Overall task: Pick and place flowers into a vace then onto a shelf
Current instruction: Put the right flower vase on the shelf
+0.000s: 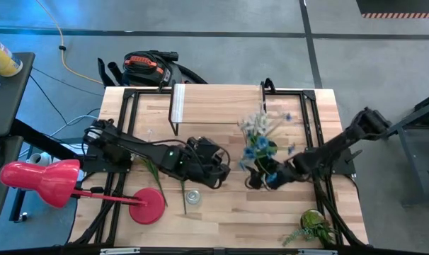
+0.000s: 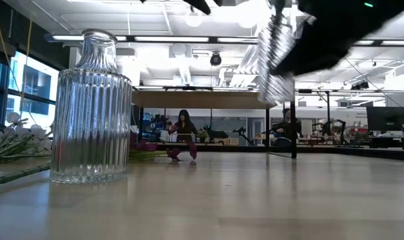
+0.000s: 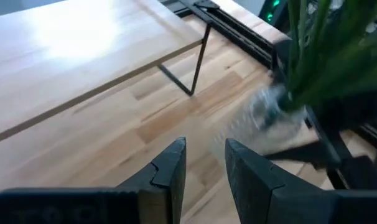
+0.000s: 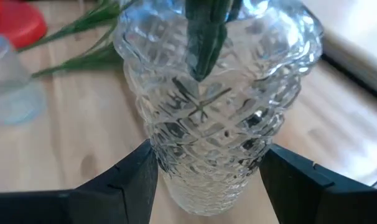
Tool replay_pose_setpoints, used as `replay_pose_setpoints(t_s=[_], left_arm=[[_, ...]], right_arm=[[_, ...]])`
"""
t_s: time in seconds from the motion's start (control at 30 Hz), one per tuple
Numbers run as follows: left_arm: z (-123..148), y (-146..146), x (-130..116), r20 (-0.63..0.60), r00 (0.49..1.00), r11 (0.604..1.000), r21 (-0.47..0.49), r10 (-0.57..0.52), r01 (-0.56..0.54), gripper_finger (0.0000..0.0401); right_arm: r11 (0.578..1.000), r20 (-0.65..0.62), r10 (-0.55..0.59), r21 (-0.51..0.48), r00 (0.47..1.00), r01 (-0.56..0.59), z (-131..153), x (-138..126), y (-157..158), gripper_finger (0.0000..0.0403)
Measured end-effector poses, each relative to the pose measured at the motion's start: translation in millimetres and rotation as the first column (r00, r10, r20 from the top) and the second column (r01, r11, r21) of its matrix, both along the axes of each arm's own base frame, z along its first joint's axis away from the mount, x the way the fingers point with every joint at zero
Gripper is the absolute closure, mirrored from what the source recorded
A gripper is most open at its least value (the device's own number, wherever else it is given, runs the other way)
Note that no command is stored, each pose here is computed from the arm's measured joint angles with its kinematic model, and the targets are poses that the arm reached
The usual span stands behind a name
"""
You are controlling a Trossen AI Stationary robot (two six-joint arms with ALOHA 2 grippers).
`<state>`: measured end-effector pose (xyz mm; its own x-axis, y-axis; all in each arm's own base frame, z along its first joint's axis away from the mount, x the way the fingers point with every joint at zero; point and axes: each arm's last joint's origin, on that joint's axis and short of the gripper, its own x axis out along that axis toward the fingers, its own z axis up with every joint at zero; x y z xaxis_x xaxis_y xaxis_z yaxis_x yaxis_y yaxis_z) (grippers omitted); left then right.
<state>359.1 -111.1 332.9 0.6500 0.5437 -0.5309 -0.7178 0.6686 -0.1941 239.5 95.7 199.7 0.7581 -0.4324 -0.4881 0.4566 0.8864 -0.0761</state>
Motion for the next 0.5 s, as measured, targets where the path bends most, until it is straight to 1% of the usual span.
replay_pose_setpoints(t_s=[0.1,0.2,0.27,0.37,0.5], left_arm=[[-2,-11,-8,-0.009,1.0,1.0,-0.012,0.012,-0.012,0.0256],[-5,-26,-20,-0.006,0.999,0.999,0.011,0.034,-0.034,0.0256],[-6,-38,-31,0.003,0.999,0.998,0.02,0.054,-0.054,0.0256],[-5,-52,-50,0.034,0.995,0.996,-0.002,0.091,-0.09,0.0256],[-7,-68,-71,0.074,0.989,0.992,-0.008,0.13,-0.13,0.0256]], right_arm=[[1.0,0.03,-0.02,-0.007,0.999,0.02,22,11,-16,0.0166],[0.999,0.054,-0.052,-0.01,0.997,0.053,43,16,-37,0.0166],[0.996,0.04,-0.092,-0.017,0.995,0.093,55,17,-55,0.0166],[0.988,0.003,-0.152,-0.01,0.988,0.152,69,16,-83,0.0166],[0.975,-0.013,-0.223,-0.018,0.975,0.223,81,17,-120,0.0166]])
